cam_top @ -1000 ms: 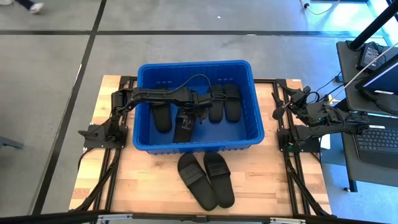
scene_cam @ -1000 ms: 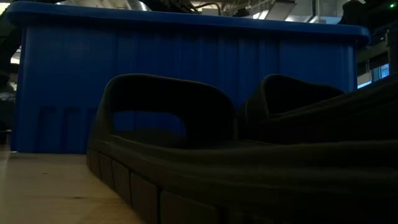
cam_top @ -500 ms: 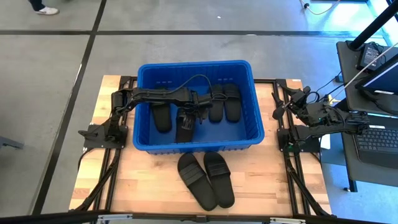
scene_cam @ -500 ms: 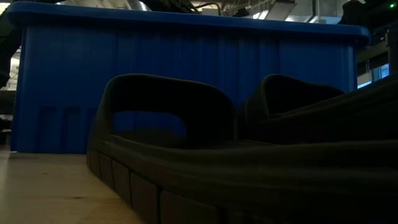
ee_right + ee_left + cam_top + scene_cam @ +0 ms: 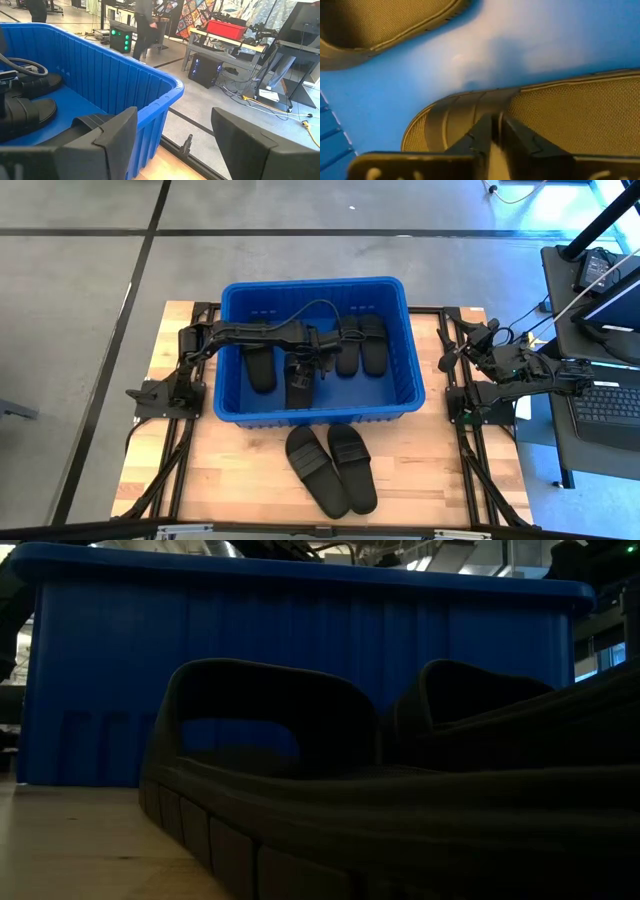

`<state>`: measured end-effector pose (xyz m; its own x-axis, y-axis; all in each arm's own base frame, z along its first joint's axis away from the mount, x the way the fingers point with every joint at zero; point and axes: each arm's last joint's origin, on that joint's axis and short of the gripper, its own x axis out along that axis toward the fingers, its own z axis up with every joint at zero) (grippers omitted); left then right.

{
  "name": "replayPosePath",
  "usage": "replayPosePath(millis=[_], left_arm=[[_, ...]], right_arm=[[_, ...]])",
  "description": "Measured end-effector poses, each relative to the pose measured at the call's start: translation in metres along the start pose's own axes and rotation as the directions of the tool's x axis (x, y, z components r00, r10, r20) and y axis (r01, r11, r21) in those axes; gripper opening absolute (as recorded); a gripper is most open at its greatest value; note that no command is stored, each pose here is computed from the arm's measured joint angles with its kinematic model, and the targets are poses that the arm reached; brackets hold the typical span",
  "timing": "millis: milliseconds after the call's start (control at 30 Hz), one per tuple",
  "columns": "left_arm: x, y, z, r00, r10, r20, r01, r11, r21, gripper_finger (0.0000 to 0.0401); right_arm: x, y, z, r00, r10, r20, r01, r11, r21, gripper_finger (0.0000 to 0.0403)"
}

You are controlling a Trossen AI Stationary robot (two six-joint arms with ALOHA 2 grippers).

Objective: Pick and place slides into bin
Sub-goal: Put the black slide into the blue organizer bin

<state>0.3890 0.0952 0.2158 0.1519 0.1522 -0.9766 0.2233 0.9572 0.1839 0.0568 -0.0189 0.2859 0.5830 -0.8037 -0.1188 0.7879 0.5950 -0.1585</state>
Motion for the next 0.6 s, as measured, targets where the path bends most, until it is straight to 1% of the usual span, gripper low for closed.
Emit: replayPosePath(millis=[100, 200, 400, 500, 600], left_arm=[[0.0, 0.0, 0.0, 1.0, 0.0, 0.001, 0.0, 1.0, 0.0, 0.0009], [0.0, 0.0, 0.0, 1.0, 0.012, -0.005, -0.012, 1.0, 0.0, 0.0009], [0.0, 0.007, -0.004, 0.984, 0.155, -0.084, -0.154, 0.988, 0.013, 0.0004], [0.001, 0.012, -0.008, 0.976, 0.186, -0.113, -0.185, 0.983, 0.017, 0.0005], [0.001, 0.017, -0.01, 0.975, 0.187, -0.12, -0.184, 0.982, 0.029, 0.0003]], right_arm=[[0.0, 0.0, 0.0, 1.0, 0.0, 0.0, 0.0, 1.0, -0.001, 0.0255], [0.0, 0.0, 0.0, 1.0, 0.0, 0.0, 0.0, 1.0, 0.0, 0.0255], [0.0, 0.0, 0.0, 1.0, 0.0, 0.0, 0.0, 1.0, 0.0, 0.0255], [0.0, 0.0, 0.0, 1.0, 0.0, 0.0, 0.0, 1.0, -0.001, 0.0255], [0.0, 0.0, 0.0, 1.0, 0.0, 0.0, 0.0, 1.0, -0.001, 0.0255]])
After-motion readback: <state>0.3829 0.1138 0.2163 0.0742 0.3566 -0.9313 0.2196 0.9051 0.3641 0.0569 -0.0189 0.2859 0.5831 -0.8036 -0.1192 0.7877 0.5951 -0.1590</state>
